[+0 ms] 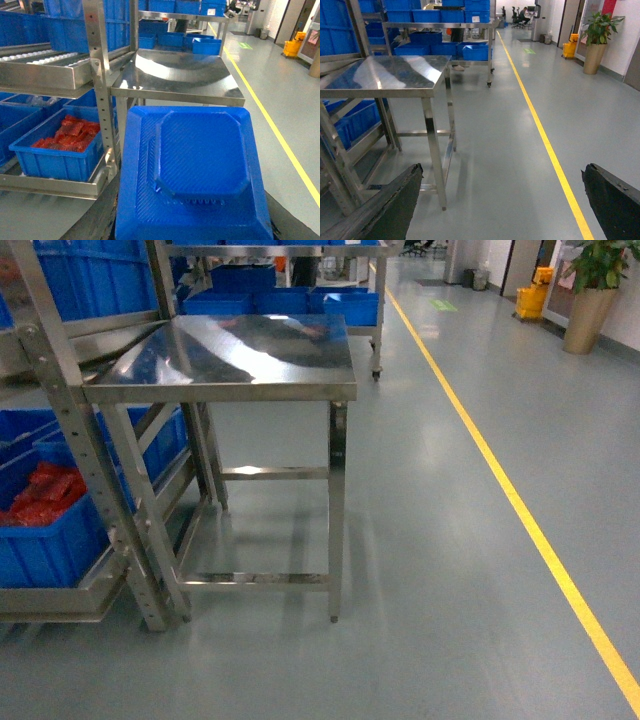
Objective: Pick blue part to blue bin on bottom shelf
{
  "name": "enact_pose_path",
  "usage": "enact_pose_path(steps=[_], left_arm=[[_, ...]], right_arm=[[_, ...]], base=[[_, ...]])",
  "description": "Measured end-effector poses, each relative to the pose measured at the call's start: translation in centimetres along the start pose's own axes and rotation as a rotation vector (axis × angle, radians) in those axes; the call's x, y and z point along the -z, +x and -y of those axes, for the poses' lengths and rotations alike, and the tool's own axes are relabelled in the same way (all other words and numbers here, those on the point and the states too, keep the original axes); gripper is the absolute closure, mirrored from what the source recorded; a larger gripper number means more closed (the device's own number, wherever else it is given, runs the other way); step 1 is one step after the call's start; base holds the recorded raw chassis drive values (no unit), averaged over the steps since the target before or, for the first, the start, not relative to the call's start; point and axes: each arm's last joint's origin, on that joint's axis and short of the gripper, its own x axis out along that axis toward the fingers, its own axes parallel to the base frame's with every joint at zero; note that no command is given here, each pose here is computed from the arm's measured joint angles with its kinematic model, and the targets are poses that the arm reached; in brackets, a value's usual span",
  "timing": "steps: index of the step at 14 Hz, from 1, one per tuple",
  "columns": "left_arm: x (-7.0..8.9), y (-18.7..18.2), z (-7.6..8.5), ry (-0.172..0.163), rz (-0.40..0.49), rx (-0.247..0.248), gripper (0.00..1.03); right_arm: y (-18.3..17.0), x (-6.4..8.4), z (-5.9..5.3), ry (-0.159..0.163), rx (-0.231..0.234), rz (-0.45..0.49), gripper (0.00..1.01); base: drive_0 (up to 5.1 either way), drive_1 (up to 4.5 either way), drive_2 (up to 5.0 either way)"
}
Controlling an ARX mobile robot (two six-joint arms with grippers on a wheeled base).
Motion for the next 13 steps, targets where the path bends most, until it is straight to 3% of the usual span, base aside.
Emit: enact_pose_path(steps=[13], left_arm=[[0.05,0.0,0.0,0.003,-0.004,0.0,0.6]], right_arm=[[0.0,0.03,0.0,0.0,0.0,-0.003,0.03]], base=[[-0.1,4.04,-4.1]])
